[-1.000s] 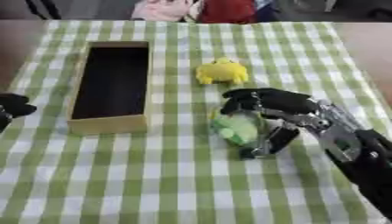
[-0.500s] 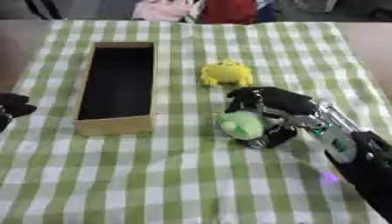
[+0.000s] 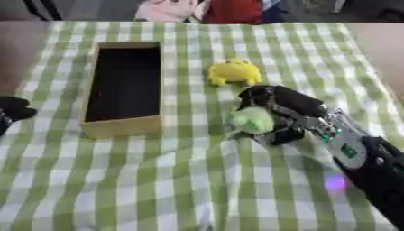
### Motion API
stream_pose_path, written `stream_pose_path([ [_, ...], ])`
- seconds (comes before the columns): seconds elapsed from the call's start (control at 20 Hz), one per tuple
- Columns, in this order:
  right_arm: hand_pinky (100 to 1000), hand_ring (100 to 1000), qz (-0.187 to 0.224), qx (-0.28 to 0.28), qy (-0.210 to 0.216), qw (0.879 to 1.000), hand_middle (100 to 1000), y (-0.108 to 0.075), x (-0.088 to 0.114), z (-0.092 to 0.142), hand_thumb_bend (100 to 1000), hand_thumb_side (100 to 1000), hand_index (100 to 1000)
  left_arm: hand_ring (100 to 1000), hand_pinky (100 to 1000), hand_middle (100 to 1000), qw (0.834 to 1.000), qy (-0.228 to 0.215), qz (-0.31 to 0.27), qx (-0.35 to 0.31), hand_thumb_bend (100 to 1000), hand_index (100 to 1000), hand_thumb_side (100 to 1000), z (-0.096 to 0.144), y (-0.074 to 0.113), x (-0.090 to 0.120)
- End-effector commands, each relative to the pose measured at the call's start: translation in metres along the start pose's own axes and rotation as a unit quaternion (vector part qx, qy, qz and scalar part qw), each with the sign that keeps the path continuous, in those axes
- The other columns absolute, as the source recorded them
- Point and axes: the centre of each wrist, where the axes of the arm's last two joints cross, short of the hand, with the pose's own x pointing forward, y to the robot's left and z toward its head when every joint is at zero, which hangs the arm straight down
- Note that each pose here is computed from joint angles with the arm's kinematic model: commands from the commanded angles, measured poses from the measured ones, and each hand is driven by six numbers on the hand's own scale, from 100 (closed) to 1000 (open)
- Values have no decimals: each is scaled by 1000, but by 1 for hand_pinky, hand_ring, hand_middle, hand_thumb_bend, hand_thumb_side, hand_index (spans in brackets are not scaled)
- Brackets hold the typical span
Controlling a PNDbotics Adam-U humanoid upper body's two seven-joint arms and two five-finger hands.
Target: Pick up objects on the table and place them in the box.
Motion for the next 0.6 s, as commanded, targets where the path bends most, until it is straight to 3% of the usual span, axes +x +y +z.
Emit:
stream_pose_path([
  [0.05, 625, 856, 6, 0, -3, 1000, 440, -19, 1, 0, 100, 130, 714, 673, 779, 651, 1000, -10, -8, -5, 100, 712, 931, -4, 4, 7],
  [0.1, 628, 860, 2, 2, -3, 1000, 446, -20, 2, 0, 100, 265, 719, 673, 779, 651, 1000, -10, -8, -5, 100, 712, 932, -4, 4, 7],
  [0.4, 635, 872, -18, 12, -3, 1000, 468, -24, 3, 1, 100, 852, 736, 673, 779, 651, 1000, -10, -7, -5, 100, 712, 932, -3, 4, 7],
  [0.6, 636, 874, -28, 10, -1, 1000, 470, -28, 4, 1, 100, 973, 739, 674, 779, 651, 1000, -10, -7, -5, 100, 712, 932, -3, 4, 7],
])
